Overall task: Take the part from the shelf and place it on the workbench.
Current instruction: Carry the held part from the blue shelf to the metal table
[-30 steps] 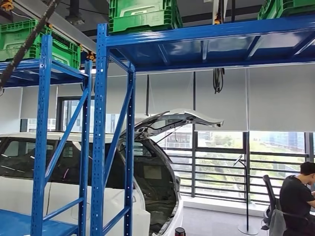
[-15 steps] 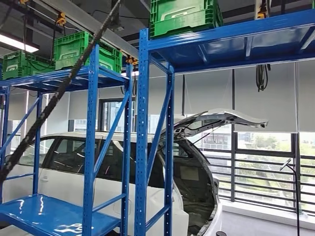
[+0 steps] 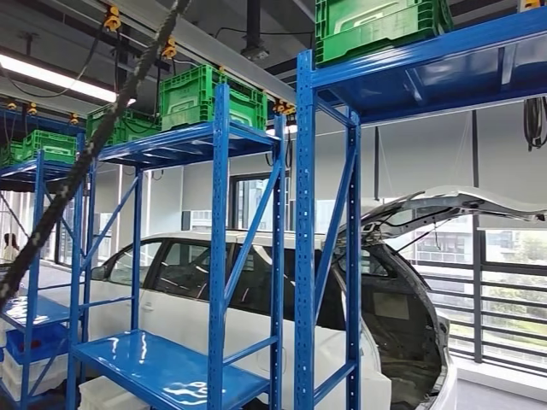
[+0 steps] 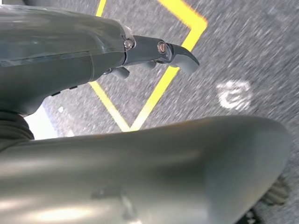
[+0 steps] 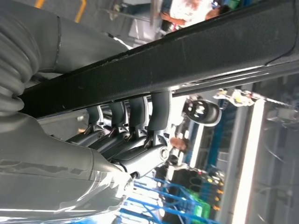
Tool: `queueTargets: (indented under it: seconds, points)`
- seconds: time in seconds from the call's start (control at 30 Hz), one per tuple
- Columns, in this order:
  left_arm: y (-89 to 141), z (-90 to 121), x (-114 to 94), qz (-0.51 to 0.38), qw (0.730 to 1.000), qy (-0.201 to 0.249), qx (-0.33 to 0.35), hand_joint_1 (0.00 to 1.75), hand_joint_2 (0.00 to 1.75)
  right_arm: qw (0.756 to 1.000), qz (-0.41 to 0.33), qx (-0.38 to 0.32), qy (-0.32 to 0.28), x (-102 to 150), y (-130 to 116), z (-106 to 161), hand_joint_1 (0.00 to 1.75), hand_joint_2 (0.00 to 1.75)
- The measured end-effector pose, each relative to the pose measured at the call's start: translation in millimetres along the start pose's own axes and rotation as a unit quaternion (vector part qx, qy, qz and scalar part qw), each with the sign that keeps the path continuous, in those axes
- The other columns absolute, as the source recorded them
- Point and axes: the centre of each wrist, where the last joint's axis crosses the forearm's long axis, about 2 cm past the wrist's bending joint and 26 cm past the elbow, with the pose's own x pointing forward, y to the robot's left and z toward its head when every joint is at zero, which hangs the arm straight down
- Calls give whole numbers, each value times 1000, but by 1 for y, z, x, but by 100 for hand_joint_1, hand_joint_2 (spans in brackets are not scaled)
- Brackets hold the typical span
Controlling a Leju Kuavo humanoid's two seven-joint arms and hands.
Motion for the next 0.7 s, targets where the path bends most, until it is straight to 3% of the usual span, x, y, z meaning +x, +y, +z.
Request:
queueTargets:
  seconds: [0.7]
  points:
    - [-5, 1, -4, 5, 1000, -5, -3, 0, 175, 1000, -27, 6, 3, -3, 13, 12, 175, 175]
